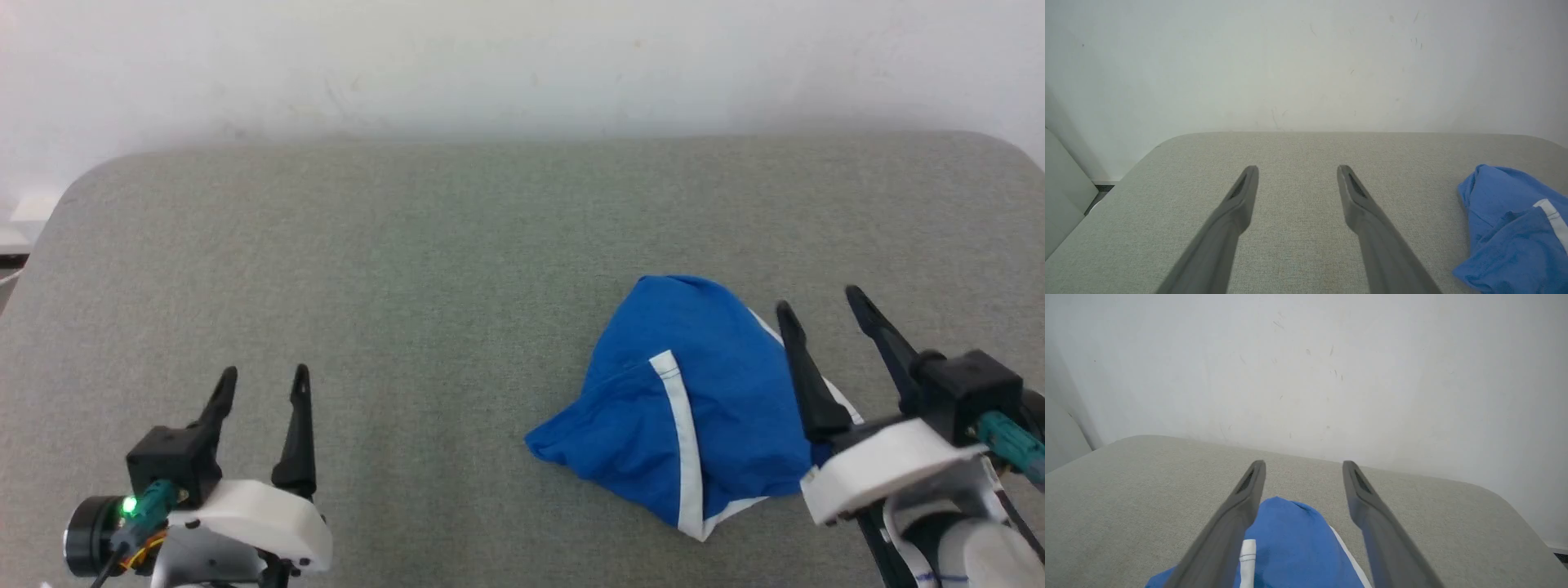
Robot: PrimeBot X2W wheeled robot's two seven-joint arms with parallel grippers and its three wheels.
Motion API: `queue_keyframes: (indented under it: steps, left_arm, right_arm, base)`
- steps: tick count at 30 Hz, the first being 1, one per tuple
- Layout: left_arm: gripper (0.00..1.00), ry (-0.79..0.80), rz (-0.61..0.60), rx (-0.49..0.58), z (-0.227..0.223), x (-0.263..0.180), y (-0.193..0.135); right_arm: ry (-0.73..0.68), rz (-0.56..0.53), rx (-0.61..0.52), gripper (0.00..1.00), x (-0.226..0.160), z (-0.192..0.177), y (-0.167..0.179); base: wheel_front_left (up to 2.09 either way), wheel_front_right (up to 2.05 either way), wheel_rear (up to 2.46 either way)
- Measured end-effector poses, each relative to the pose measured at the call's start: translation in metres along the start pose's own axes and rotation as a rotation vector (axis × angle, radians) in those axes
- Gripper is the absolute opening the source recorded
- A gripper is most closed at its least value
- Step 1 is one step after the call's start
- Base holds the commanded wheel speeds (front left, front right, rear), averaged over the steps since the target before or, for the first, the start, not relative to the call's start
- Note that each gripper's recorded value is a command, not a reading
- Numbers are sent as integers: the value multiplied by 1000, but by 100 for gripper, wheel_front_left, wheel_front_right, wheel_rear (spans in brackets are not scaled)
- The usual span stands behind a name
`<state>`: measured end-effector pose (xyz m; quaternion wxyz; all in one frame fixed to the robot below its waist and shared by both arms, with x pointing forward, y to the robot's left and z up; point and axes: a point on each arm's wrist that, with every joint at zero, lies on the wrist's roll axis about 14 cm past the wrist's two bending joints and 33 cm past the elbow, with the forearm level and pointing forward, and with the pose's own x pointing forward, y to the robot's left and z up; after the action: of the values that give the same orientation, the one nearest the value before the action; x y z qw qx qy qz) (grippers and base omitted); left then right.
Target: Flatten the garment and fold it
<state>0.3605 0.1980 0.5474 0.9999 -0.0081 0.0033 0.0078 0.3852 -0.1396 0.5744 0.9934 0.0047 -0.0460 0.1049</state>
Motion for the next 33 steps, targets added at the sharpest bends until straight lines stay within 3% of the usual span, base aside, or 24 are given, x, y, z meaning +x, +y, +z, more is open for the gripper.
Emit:
queue_keyframes:
  steps: [6, 22, 33]
  left_arm:
    - [100, 90, -110, -4, -13, -4, -36]
    - [100, 275, -641, -16, 0, 26, -210]
    - [100, 607, -736, 81, -72, 36, -250]
  right_arm:
    - [36, -75, 6, 100, -29, -7, -19]
    - [43, -156, 7, 100, -61, 3, -32]
    - [74, -196, -3, 100, -63, -10, -42]
  base:
    - [0, 0, 0]
    - [0, 0, 0]
    - [0, 0, 0]
